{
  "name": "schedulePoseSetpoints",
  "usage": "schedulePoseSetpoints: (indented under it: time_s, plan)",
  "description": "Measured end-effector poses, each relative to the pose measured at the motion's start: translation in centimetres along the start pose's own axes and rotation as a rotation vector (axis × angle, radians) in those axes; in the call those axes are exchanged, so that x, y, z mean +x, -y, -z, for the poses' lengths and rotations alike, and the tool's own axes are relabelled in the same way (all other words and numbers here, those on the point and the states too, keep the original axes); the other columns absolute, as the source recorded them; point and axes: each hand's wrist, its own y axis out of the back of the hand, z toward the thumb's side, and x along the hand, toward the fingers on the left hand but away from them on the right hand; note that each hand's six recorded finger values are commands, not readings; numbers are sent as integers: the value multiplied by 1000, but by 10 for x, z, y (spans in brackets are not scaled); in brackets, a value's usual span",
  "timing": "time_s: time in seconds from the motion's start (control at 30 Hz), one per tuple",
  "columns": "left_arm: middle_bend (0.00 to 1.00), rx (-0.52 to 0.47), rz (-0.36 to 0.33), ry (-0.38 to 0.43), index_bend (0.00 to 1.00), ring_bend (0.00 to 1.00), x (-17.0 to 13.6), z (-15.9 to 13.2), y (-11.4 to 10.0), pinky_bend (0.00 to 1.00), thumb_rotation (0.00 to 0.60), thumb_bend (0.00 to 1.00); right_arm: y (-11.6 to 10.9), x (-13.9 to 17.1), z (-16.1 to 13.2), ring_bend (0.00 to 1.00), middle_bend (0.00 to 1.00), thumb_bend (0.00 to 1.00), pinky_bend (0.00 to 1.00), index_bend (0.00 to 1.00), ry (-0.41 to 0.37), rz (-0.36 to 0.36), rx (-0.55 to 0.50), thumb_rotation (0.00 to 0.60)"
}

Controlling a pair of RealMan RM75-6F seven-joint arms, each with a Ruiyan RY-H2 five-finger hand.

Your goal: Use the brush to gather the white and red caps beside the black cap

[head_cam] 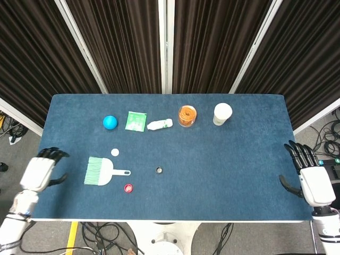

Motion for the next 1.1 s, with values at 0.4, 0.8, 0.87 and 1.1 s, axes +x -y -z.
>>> schedulePoseSetpoints:
  time_s: [0.4, 0.8, 0.87, 1.1]
  plan:
    - [361, 37, 166, 154, 347, 213, 53, -68, 55, 245, 600, 222, -4, -4, 7, 0, 39, 232, 0, 0, 37, 0, 7, 600]
    - [381, 165, 209, 196, 380, 213, 65, -105, 85, 243, 600, 224, -4, -3, 11, 0, 39, 232, 0, 0, 51, 2, -6, 600]
    - [383, 191, 212, 206, 381, 213, 67, -111, 88, 243, 600, 225, -3, -2, 11, 0, 39, 232, 0, 0, 51, 1, -7, 600]
    - [396, 311, 214, 237, 381, 213, 75, -130, 100, 243, 600, 227, -1, -2, 16, 0, 39, 231, 0, 0, 63, -4, -13, 600]
